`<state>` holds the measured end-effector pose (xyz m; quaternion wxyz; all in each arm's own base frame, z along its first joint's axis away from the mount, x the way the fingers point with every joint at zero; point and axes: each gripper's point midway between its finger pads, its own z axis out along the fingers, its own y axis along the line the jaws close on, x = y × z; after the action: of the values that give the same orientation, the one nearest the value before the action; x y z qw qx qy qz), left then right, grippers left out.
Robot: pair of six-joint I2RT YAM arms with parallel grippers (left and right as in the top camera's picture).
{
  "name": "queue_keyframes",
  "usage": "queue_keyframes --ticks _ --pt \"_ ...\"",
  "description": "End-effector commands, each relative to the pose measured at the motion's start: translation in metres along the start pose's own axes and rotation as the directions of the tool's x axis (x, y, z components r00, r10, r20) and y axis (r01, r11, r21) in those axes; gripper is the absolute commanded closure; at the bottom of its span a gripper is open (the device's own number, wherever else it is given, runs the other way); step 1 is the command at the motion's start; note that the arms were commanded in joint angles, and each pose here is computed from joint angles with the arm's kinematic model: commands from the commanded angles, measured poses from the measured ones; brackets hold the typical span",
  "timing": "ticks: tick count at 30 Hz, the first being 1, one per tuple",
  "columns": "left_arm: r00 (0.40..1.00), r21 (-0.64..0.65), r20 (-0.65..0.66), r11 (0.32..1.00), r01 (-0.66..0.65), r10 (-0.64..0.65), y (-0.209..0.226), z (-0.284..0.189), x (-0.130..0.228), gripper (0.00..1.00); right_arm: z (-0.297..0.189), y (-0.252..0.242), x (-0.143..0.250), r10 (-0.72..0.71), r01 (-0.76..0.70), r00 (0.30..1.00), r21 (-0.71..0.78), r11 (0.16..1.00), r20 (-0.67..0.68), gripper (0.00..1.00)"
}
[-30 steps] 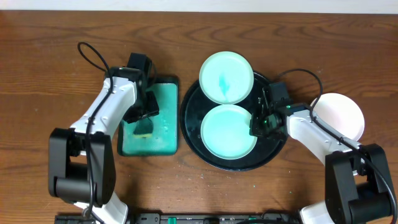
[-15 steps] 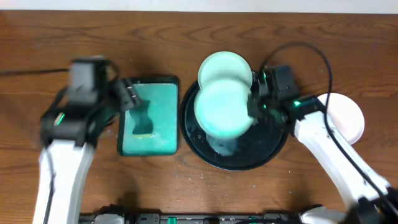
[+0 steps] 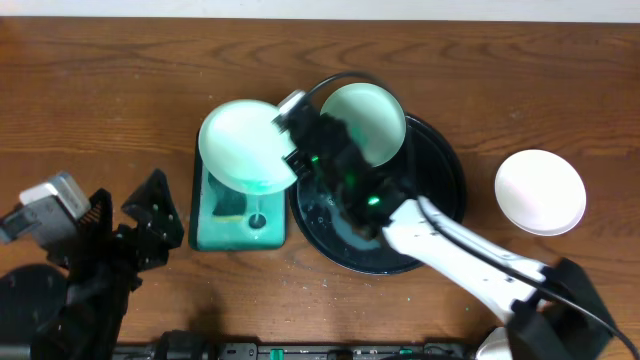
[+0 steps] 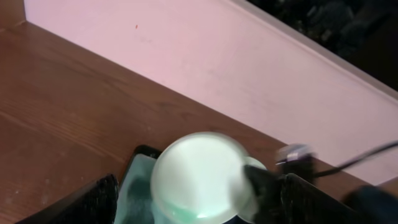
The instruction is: Clean dirty plates on tray and stack at the side
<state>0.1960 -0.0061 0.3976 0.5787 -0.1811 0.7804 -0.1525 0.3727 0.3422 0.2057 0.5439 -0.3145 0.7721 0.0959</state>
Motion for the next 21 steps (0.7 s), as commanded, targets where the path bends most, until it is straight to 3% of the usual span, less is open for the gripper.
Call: queue_keyframes --ticks 1,8,21 --pt "1.0 -0.006 0.02 1.0 0.0 0.0 0.001 -0.005 -0.004 0.16 -0.014 -0.006 -0.028 -0.122 0.112 0.99 0.14 0.984 0.064 0.99" --pt "1.0 -0.028 -0.022 1.0 -0.001 0.0 0.006 -0.004 0.006 0.16 -0.058 0.013 -0.076 -0.352 0.312 0.925 0.241 0.919 0.145 0.99" --pt "0.986 -0.105 -0.169 0.994 -0.011 -0.007 0.025 -0.009 0.042 0.16 -0.098 0.018 -0.122 -0.511 0.402 0.836 0.408 0.82 0.203 0.99"
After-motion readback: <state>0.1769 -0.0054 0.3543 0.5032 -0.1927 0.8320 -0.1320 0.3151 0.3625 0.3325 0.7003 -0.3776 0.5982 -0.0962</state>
